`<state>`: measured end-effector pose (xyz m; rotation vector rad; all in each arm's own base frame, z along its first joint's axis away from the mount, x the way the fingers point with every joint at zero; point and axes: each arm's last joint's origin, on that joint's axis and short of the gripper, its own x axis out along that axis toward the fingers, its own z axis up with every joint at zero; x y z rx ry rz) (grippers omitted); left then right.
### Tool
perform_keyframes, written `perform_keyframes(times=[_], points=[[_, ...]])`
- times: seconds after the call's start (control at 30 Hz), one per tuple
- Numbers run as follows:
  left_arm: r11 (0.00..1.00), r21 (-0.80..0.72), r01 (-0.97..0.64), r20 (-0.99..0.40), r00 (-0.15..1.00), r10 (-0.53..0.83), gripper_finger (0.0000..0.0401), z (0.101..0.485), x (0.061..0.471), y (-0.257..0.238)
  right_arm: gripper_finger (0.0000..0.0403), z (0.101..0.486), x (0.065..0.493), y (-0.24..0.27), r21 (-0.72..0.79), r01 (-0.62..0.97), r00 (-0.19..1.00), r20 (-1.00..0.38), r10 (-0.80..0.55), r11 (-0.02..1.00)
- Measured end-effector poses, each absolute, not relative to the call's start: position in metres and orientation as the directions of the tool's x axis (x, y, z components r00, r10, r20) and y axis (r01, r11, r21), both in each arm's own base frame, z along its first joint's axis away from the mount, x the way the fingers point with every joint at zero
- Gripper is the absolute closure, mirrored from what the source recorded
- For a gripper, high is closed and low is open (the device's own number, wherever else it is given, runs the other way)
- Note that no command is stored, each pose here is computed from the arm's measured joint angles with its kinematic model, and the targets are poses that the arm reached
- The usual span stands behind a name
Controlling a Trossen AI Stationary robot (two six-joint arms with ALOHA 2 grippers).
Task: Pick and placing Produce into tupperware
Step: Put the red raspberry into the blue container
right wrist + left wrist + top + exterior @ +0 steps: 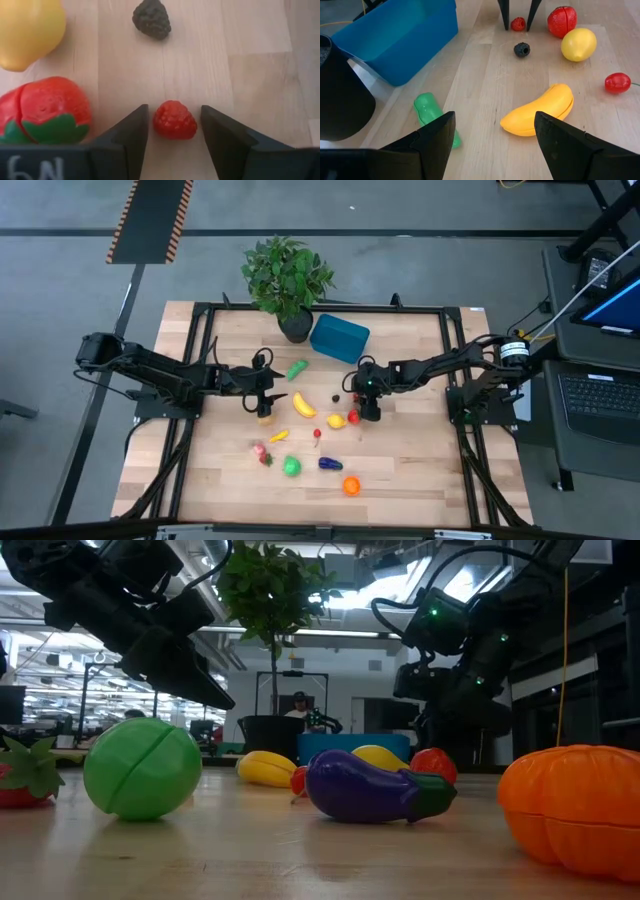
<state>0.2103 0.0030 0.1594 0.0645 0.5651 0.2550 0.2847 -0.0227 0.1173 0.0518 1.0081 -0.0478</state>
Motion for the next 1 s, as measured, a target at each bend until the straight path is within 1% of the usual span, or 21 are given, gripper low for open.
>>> perform_keyframes(times=[0.17, 0.27, 0.5, 0.63, 0.73, 0.87, 1.0], points=[[0.967, 0.13, -0.221, -0.521, 0.814, 0.256, 0.0136, 0.159, 0.21, 0.003, 0.0273, 0.117, 0.285, -0.023, 0.021, 0.064, 0.533, -0.846, -0.016, 0.998], [0.967, 0.13, -0.221, -0.521, 0.814, 0.256, 0.0136, 0.159, 0.21, 0.003, 0.0289, 0.117, 0.285, -0.023, 0.02, 0.061, 0.533, -0.846, -0.016, 0.998], [0.967, 0.13, -0.221, -0.522, 0.814, 0.256, 0.0136, 0.159, 0.21, 0.003, 0.0284, 0.117, 0.285, -0.023, 0.021, 0.062, 0.532, -0.847, -0.015, 0.998], [0.967, 0.131, -0.221, -0.521, 0.814, 0.256, 0.0136, 0.159, 0.21, 0.003, 0.0292, 0.122, 0.29, -0.023, 0.024, 0.057, 0.525, -0.851, -0.009, 0.998], [0.966, 0.139, -0.216, -0.521, 0.814, 0.257, 0.0136, 0.159, 0.21, 0.003, 0.0294, 0.133, 0.297, -0.025, 0.017, 0.04, 0.508, -0.861, -0.006, 0.999], [0.966, 0.142, -0.214, -0.519, 0.815, 0.257, 0.0136, 0.16, 0.21, 0.003, 0.0288, 0.148, 0.303, -0.03, 0.014, 0.056, 0.446, -0.895, -0.012, 0.998], [0.967, 0.138, -0.217, -0.502, 0.826, 0.257, 0.0136, 0.161, 0.211, 0.003, 0.0295, 0.165, 0.311, -0.035, 0.01, 0.065, 0.439, -0.898, -0.02, 0.998]])
